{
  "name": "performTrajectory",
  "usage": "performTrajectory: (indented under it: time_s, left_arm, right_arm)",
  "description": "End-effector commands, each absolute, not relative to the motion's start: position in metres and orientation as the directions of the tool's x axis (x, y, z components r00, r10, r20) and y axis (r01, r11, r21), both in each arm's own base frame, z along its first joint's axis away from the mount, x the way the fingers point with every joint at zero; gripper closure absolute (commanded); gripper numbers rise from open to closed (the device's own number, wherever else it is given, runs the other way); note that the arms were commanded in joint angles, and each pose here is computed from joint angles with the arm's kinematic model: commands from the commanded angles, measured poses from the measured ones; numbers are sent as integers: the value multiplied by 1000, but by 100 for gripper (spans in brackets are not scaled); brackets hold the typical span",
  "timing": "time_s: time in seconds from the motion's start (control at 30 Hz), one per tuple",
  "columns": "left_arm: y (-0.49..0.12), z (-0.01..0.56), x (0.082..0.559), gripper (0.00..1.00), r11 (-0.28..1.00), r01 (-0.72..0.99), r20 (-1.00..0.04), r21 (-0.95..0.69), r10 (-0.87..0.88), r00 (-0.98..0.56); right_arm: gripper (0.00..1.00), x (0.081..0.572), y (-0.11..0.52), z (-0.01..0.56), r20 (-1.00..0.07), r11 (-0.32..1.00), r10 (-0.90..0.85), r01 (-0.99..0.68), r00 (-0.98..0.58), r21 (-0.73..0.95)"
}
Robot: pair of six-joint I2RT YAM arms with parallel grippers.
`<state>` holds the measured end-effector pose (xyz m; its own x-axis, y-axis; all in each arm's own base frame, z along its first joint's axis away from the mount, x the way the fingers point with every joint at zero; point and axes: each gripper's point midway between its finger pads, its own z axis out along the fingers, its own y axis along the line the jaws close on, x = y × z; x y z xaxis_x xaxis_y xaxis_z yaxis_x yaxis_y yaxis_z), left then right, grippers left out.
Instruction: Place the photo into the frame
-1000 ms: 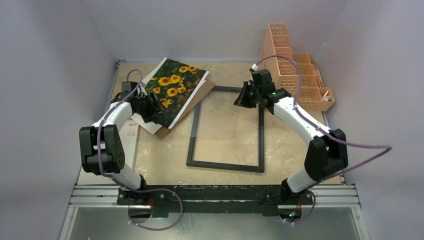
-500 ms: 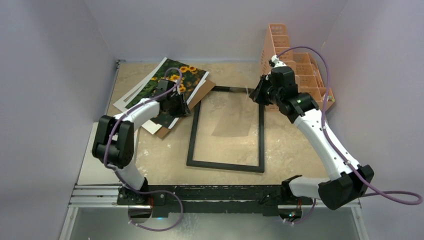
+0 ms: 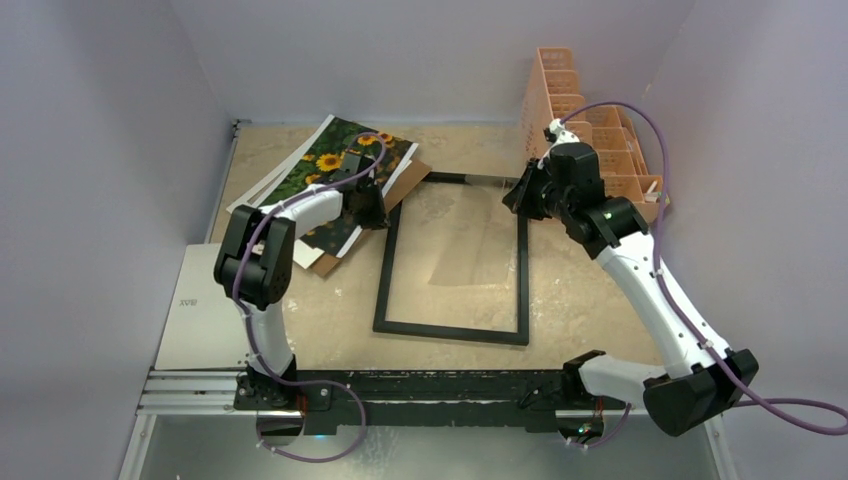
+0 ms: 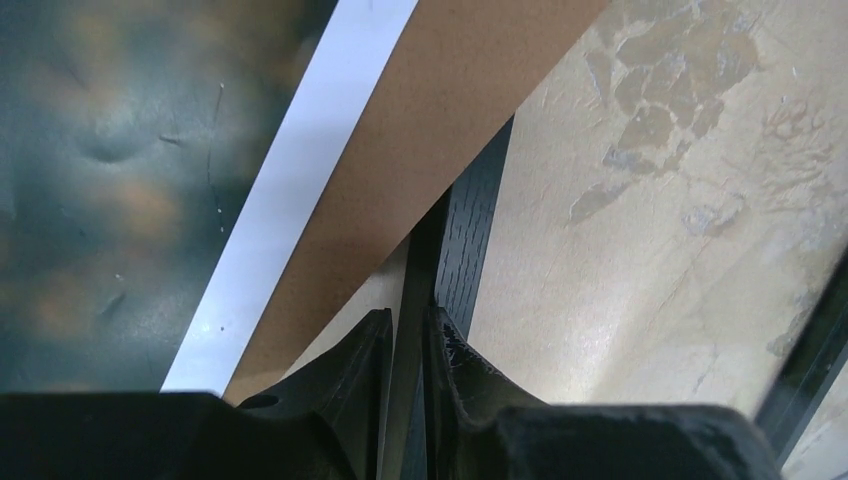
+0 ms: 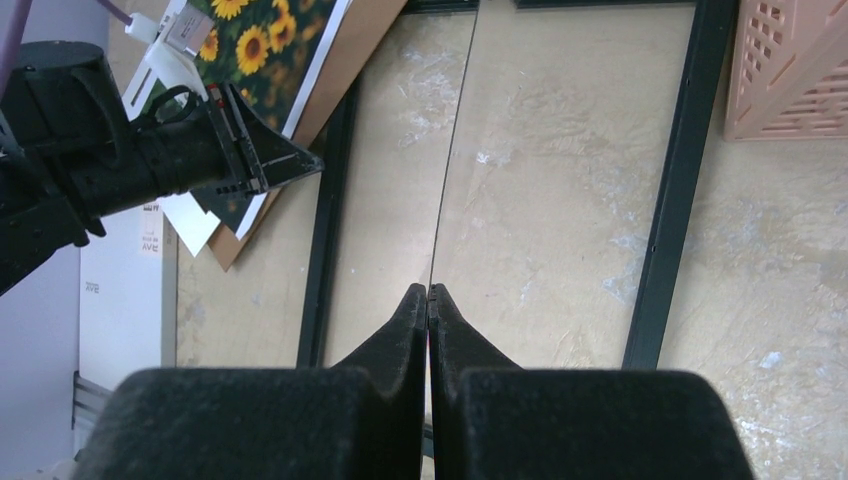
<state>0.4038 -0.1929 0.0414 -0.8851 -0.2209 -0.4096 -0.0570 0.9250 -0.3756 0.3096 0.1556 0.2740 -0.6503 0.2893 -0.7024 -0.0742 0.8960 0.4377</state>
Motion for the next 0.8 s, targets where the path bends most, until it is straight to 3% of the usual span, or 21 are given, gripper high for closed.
performTrajectory:
  time_s: [0.0, 0.33, 0.57, 0.77]
  left_arm:
    - [-181, 29, 425, 80, 949, -94, -463, -299, -231, -856]
    - [-176, 44, 471, 81, 952, -102, -624, -289, -268, -734]
    - [-185, 45, 483, 79, 951, -72, -619, -300, -251, -744]
    - [-190, 81, 478, 76, 939, -52, -616, -339, -263, -742]
  right_arm:
    - [100, 305, 160, 280, -700, 871, 321, -92, -638, 482]
    - [100, 302, 171, 274, -678, 849, 307, -130, -668, 512]
    - [100, 306, 185, 287, -674, 820, 293, -184, -678, 542]
    - [100, 308, 206, 324, -695, 748, 274, -307, -665, 588]
